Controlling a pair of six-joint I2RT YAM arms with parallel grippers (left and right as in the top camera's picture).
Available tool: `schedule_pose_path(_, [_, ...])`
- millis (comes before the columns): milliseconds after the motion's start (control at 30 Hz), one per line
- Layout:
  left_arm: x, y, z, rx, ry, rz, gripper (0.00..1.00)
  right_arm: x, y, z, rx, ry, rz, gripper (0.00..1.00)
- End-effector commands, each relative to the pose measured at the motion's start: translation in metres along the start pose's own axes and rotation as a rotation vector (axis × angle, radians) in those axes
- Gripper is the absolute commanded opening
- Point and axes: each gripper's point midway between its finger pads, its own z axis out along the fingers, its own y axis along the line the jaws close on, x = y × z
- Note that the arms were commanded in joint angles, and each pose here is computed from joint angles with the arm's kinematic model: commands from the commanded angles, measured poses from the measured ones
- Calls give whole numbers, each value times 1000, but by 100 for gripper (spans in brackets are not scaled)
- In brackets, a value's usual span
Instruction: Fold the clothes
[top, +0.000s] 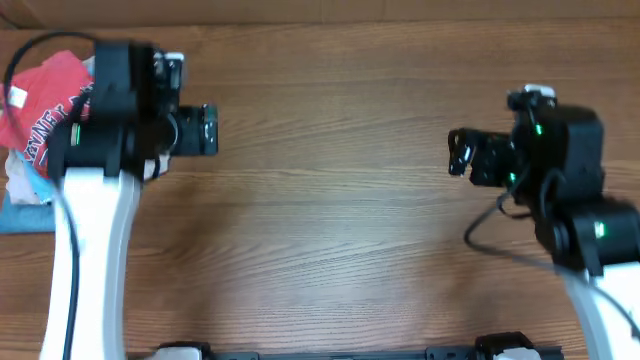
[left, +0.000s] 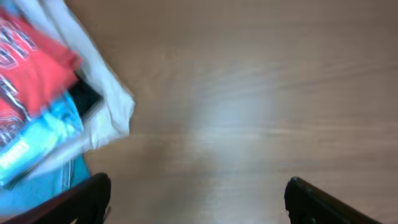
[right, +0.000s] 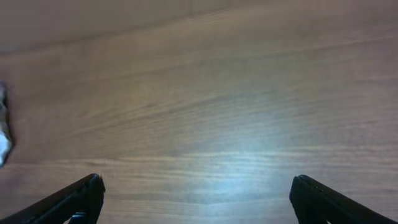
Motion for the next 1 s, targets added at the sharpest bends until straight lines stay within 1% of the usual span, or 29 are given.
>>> schedule_pose_path(0, [39, 0, -27, 15, -115, -60, 94, 26, -9, -6, 13, -6, 27, 100])
schedule_pose_path(33, [45, 1, -32, 10, -146, -82, 94, 30, -12, -8, 22, -13, 47, 100])
schedule_pose_path(67, [51, 2, -37, 8, -179, -101, 99, 35, -16, -11, 37, -21, 63, 100])
schedule_pose_path(167, [65, 3, -46, 12, -251, -107, 100, 53, -20, -16, 45, 6, 64, 100])
schedule_pose_path(267, [74, 3, -52, 11, -286, -104, 100, 72, -25, -17, 66, 81, 67, 100])
schedule_pose_path(400, [94, 4, -49, 5, -217, -106, 100, 89, -29, -16, 88, 156, 71, 100])
schedule_pose_path(600, [114, 5, -43, -2, -123, -109, 100, 93, -31, -8, 99, 196, 73, 100])
schedule_pose_path(967, [115, 5, -40, -3, -109, -109, 100, 109, -37, 10, 134, 305, 72, 100])
